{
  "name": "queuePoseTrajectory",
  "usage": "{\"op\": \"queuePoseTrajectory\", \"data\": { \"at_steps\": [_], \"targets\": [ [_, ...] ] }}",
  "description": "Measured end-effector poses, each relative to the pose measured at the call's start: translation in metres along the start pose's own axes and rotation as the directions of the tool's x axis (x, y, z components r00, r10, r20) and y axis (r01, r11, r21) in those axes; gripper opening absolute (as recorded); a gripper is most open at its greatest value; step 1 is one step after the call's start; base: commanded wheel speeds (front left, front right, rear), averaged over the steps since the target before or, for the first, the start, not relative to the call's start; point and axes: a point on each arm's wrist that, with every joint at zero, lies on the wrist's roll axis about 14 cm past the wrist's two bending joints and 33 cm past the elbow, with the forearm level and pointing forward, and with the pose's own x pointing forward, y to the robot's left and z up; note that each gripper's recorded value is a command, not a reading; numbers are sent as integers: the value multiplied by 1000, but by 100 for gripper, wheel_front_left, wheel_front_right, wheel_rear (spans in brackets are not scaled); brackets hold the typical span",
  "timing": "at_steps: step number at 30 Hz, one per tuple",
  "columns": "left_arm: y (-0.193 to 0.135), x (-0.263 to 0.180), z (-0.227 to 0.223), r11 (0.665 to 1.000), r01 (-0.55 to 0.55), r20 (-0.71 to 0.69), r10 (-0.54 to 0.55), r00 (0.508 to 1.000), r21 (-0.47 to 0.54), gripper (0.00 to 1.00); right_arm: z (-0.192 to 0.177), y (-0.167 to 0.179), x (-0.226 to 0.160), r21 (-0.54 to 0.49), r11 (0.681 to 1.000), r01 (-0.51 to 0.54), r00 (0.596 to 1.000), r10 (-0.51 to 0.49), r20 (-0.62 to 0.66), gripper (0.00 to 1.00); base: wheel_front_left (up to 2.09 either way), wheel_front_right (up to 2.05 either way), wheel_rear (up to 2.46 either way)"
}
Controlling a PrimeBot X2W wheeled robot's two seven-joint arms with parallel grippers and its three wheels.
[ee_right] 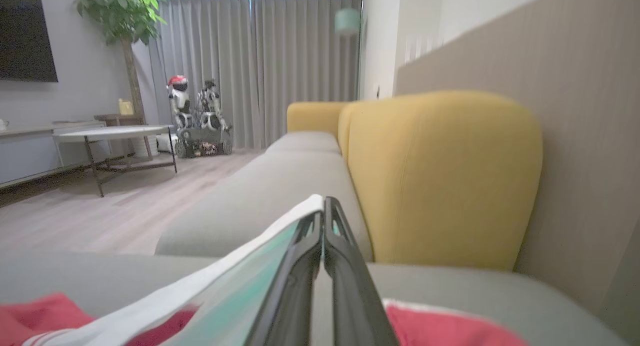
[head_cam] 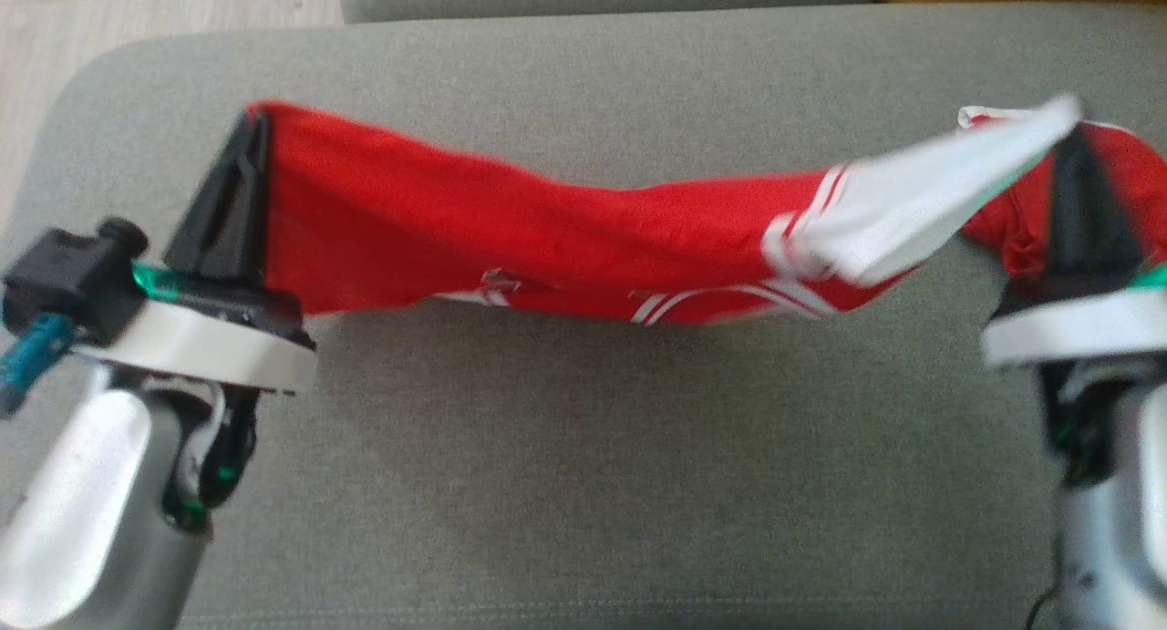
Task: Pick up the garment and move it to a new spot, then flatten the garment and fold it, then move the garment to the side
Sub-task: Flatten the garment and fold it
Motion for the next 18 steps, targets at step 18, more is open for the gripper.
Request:
{"op": "queuePoseTrajectory", "data": {
  "at_steps": [18],
  "targets": [
    [-22,32,214,981,38,493,-131,860,193,0,335,-14,-9,-196,976,92,701,76,709,0,0,0,0]
  ]
}}
